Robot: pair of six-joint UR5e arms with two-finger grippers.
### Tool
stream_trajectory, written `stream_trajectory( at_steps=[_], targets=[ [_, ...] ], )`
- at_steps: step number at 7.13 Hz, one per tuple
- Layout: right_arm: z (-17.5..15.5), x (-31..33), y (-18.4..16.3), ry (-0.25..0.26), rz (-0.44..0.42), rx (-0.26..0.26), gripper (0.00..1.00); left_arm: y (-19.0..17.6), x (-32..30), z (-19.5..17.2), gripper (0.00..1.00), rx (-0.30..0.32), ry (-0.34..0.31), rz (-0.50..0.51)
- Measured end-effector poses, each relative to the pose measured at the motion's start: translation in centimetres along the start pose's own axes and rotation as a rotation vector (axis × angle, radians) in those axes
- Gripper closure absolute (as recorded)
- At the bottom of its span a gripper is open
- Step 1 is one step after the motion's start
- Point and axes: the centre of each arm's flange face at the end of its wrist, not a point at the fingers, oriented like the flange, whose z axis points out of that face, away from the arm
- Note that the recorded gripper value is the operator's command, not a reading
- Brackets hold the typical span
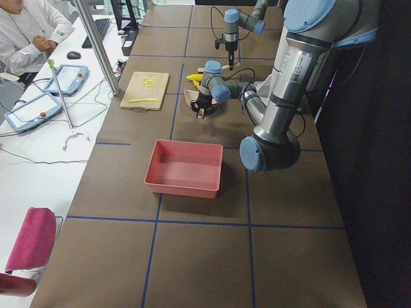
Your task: Sweep and dump trash into bin
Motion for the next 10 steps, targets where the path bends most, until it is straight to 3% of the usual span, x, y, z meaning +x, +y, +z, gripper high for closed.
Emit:
stream_trajectory(
  at_steps=[3,10],
  targets=[
    [1.0,-2.9,-1.0,-0.015,-0.004,0.008,0.99,-2.6,0.5,-0.3,0.93,-0.053,-0.001,0.016],
    [0.7,-8.6,-1.2,-0.075,0.004,0.008,0.99,-6.4,2.8,-0.5,0.93,-0.061,0.011,-0.021]
  ],
)
